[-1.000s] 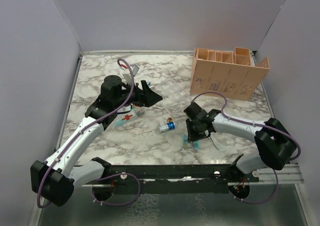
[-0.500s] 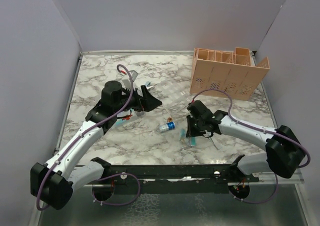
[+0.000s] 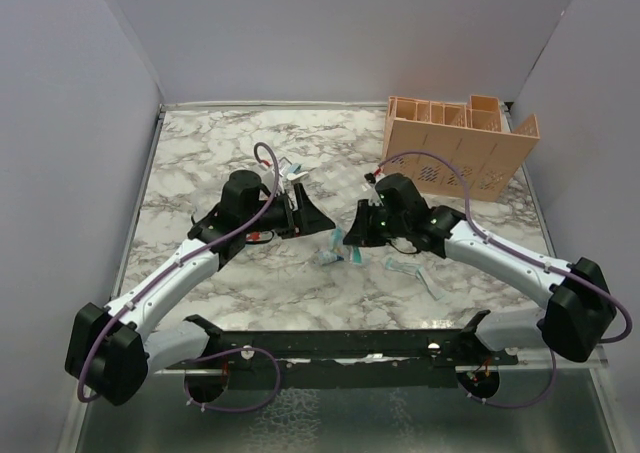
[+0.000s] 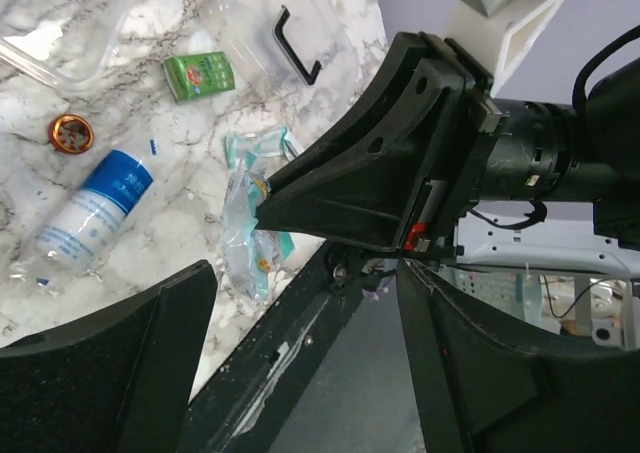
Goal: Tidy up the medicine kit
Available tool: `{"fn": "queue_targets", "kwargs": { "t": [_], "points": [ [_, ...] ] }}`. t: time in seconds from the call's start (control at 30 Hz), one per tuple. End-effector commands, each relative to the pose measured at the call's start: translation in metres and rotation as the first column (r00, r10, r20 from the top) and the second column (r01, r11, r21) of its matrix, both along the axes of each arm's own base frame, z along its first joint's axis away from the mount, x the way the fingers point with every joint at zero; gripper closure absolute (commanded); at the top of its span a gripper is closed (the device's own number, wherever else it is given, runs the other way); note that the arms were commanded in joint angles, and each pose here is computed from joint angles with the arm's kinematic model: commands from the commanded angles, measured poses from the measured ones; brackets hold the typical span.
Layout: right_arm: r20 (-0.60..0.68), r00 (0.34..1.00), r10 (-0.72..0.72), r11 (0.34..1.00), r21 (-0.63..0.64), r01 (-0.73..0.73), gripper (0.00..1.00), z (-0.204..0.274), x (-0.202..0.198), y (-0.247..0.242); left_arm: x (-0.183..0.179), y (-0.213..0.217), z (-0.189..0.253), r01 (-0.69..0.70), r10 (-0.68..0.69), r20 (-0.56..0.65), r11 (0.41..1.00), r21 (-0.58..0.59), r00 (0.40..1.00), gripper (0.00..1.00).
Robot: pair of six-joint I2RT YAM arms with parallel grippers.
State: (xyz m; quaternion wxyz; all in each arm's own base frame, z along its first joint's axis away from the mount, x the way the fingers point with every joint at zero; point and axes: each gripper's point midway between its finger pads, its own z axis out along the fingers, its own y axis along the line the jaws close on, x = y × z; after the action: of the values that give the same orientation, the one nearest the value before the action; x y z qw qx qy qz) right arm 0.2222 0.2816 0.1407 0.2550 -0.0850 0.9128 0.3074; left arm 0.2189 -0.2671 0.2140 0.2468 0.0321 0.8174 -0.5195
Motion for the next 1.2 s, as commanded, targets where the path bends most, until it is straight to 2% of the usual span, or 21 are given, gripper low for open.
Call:
{"fn": "queue_targets", "kwargs": {
  "t": [0.0, 0.13, 0.3, 0.43, 0.57, 0.7, 0.8, 1.17],
  "points": [
    [0.081, 0.989, 0.128, 0.983, 0.121, -0.137, 0.87, 0.032, 0.003, 0.032, -0.006, -0.009, 0.003, 0.04, -0.041, -0.04, 0.998, -0.046, 0.998, 0.28],
    [0.103, 0.978, 0.181, 0.964, 0.18, -0.197, 0.86, 0.044, -0.002, 0.044, -0.012, -0.016, 0.0, 0.082, -0.084, -0.063, 0.996, -0.035, 0.994, 0.4],
    [0.119, 0.975, 0.186, 0.955, 0.211, -0.208, 0.86, 0.049, -0.002, 0.048, -0.01, -0.008, -0.019, 0.052, -0.046, -0.086, 0.996, 0.074, 0.995, 0.5],
    [0.122, 0.973, 0.193, 0.954, 0.208, -0.216, 0.86, 0.048, 0.0, 0.05, -0.01, -0.006, -0.024, 0.053, -0.044, -0.09, 0.994, 0.1, 0.995, 0.59],
    [0.132, 0.972, 0.194, 0.955, 0.203, -0.218, 0.86, 0.048, 0.003, 0.051, -0.009, -0.004, -0.027, 0.047, -0.036, -0.092, 0.991, 0.121, 0.995, 0.59],
    [0.142, 0.97, 0.197, 0.956, 0.191, -0.222, 0.86, 0.046, 0.006, 0.052, -0.006, 0.004, -0.036, 0.035, -0.017, -0.092, 0.98, 0.196, 0.996, 0.48],
    [0.151, 0.969, 0.198, 0.956, 0.187, -0.224, 0.86, 0.046, 0.008, 0.052, -0.001, 0.009, -0.037, 0.013, 0.005, -0.074, 0.971, 0.239, 0.997, 0.45],
    [0.188, 0.964, 0.186, 0.964, 0.153, -0.216, 0.86, 0.045, 0.018, 0.052, 0.012, 0.021, -0.042, -0.042, 0.065, -0.059, 0.945, 0.325, 0.996, 0.53]
  ]
}}
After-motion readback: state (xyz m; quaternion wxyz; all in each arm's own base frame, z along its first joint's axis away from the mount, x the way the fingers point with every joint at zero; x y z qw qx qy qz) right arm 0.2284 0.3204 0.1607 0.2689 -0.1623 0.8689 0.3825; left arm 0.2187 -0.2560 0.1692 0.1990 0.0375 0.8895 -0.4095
